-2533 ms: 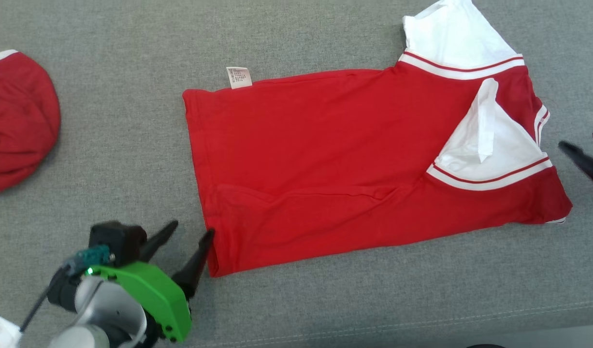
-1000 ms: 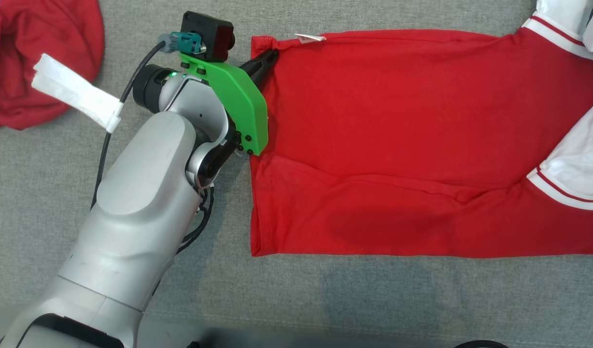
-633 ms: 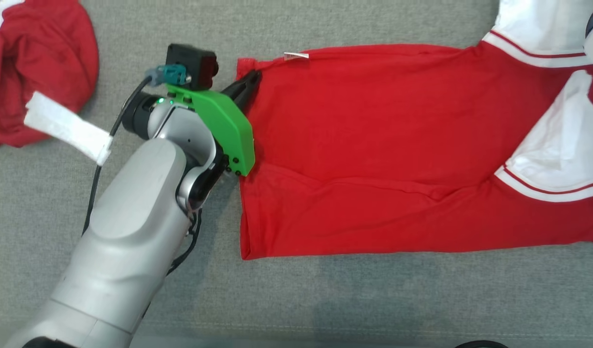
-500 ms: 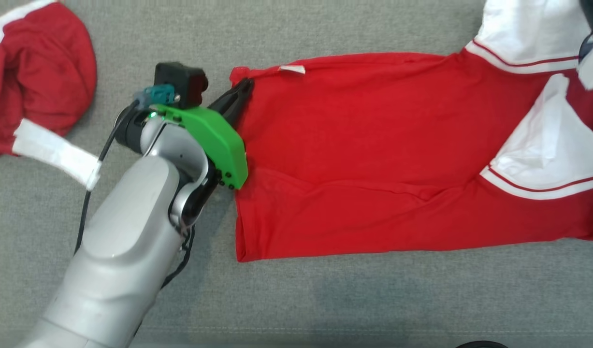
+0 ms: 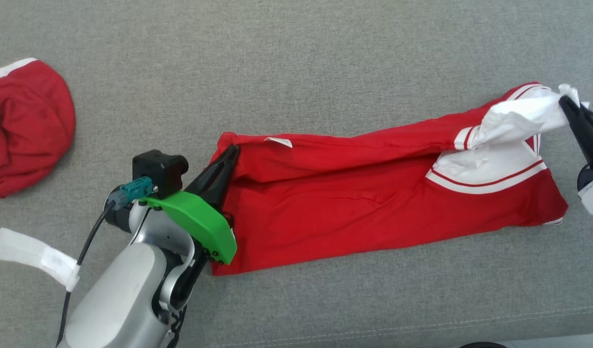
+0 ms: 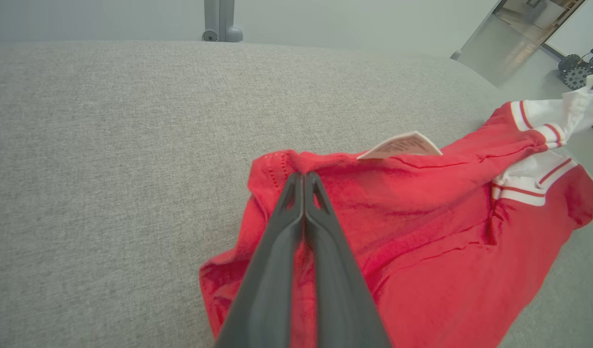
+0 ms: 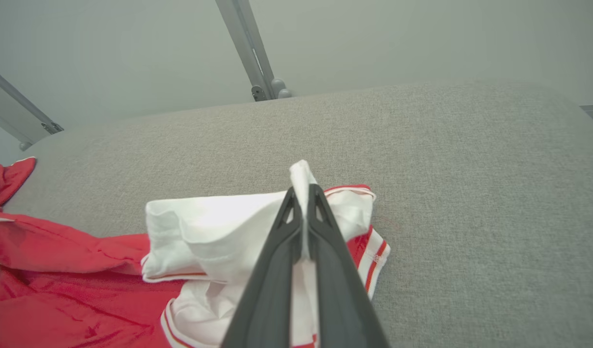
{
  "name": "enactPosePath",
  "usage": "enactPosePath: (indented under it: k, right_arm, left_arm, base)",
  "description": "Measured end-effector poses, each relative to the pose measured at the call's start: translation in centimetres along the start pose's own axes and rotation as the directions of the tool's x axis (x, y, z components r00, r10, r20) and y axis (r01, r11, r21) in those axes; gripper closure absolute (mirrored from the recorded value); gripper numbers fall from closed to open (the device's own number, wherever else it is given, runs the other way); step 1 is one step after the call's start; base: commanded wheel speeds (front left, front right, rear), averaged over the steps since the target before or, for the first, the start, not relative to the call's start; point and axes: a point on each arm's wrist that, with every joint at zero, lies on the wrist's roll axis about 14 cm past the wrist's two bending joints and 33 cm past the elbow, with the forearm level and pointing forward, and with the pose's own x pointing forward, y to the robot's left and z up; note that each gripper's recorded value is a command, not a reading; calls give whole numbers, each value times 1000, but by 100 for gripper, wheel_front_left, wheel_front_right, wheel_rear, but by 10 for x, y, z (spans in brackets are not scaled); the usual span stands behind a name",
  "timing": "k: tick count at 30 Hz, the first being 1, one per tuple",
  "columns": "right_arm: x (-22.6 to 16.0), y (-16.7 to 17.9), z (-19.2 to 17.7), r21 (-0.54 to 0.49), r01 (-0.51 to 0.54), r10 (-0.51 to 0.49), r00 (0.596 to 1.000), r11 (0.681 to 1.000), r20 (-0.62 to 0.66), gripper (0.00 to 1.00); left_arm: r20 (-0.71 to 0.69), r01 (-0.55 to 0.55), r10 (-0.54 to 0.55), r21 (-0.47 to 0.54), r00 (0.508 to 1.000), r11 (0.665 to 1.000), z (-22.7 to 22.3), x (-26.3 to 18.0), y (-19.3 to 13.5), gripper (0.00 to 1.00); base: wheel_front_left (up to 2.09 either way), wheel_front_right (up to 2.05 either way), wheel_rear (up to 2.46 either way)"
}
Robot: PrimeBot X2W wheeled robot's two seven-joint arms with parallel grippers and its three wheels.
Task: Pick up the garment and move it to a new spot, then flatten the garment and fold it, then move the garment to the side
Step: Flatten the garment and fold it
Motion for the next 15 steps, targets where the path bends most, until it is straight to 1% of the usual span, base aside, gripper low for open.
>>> enactPosePath:
  k: [6, 12, 15]
  right_arm:
    - [-35, 4, -29, 91, 36, -34, 999, 995, -17, 100]
    - [-53, 15, -45, 154, 47, -44, 999, 987, -19, 100]
    - [-60, 17, -58, 160, 62, -53, 997, 985, -60, 100]
  left_arm:
    - [17, 9, -8, -48, 1000, 999, -13, -10, -13, 100]
    - [37, -39, 42, -89, 998, 995, -21, -25, -5, 100]
    - [23, -51, 54, -109, 998, 993, -31, -31, -3, 100]
  base:
    - [0, 0, 0]
    - [0, 0, 0]
    - [0, 0, 0]
